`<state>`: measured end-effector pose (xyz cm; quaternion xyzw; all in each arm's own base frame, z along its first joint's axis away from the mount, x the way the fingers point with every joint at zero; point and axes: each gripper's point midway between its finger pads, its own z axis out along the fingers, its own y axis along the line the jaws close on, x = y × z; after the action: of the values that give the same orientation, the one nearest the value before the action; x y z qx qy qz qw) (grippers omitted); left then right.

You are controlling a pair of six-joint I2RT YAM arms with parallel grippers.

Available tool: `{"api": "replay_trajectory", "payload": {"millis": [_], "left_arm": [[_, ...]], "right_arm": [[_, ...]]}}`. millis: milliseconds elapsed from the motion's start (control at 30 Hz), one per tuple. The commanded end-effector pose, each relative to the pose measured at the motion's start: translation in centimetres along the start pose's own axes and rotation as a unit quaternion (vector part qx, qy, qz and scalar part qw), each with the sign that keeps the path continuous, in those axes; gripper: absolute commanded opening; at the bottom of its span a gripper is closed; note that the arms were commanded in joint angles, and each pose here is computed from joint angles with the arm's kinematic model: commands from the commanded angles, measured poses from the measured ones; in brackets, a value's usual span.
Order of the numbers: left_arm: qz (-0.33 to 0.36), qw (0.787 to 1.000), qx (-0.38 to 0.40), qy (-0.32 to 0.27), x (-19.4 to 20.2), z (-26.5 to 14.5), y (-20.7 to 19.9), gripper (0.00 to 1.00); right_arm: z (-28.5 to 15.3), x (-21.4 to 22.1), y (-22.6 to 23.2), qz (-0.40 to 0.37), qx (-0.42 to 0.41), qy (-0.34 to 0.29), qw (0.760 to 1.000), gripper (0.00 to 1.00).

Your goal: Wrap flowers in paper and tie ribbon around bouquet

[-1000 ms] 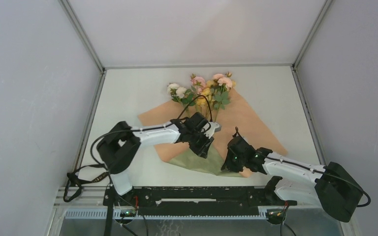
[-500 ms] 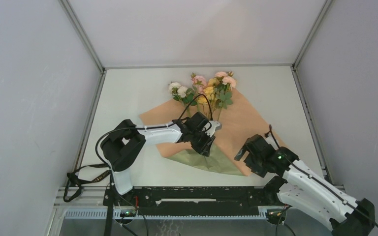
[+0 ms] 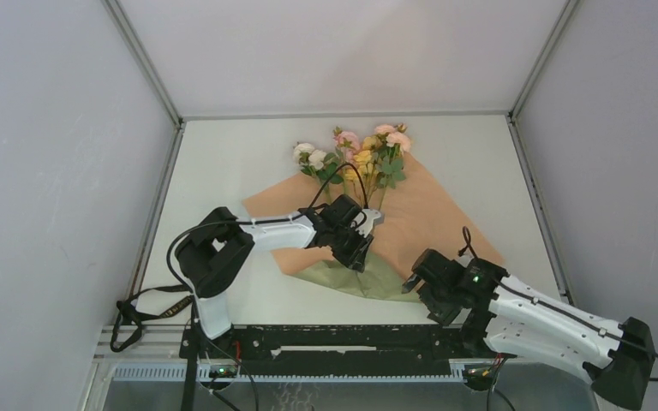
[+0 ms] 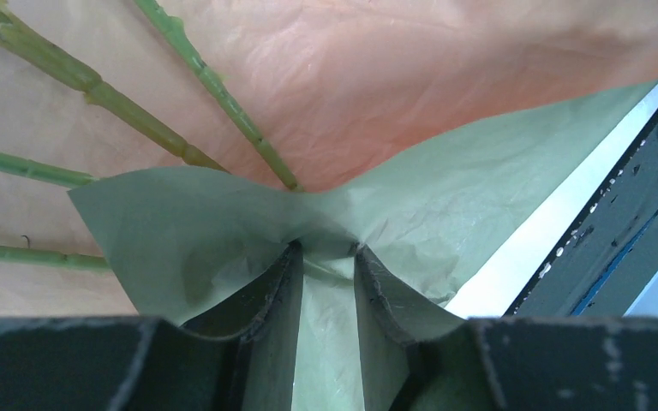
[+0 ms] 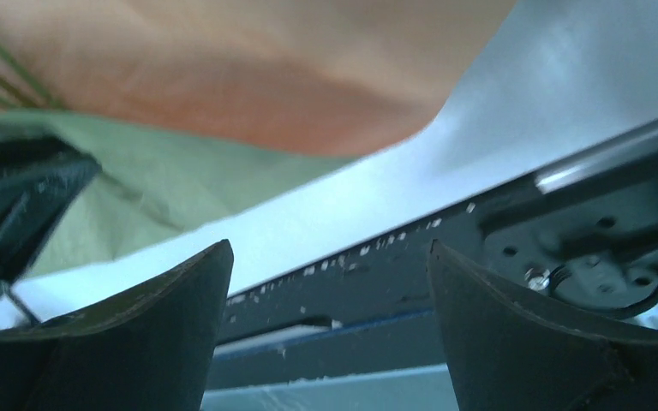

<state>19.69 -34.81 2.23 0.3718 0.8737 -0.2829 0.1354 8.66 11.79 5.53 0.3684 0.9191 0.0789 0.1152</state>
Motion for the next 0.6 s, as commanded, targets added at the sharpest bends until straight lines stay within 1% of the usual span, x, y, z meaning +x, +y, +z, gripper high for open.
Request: {"api": "replay_trajectory", "payload": {"millis": [0, 33, 100, 267, 400, 467, 567], "left_arm": [[-0.015, 1.000, -0.011, 0.006, 1.0, 0.6, 1.1, 0.34], [-0.015, 1.000, -0.011, 0.005, 1.0, 0.6, 1.0, 0.34], [-0.014, 1.000, -0.012, 0.006, 1.1, 0.5, 1.0, 0.34], [-0.014, 1.000, -0.012, 0.007, 1.4, 0.4, 1.1, 0.34], [-0.013, 1.000, -0.010, 0.004, 1.1, 0.2, 0.9, 0.34], [-0.014, 1.000, -0.010, 0.002, 1.0, 0.2, 0.9, 0.35], [-0.012, 1.000, -0.009, -0.002, 0.7, 0.0, 0.8, 0.35]], "right_arm": [[-1.2, 2.9, 3.0, 0.084, -0.039, 0.032, 0.995, 0.90], [-1.0, 3.4, 4.0, 0.087, -0.045, 0.038, 0.994, 0.89], [0.1, 3.8, 4.4, 0.093, -0.027, 0.038, 0.995, 0.88], [2.2, 2.4, 5.5, 0.090, -0.016, 0.000, 0.996, 0.82], [4.1, 1.3, 4.5, 0.088, 0.017, -0.027, 0.996, 0.78], [4.8, 1.3, 4.4, 0.087, 0.019, -0.029, 0.996, 0.72], [5.3, 1.5, 4.0, 0.085, 0.026, -0.030, 0.996, 0.59]]}}
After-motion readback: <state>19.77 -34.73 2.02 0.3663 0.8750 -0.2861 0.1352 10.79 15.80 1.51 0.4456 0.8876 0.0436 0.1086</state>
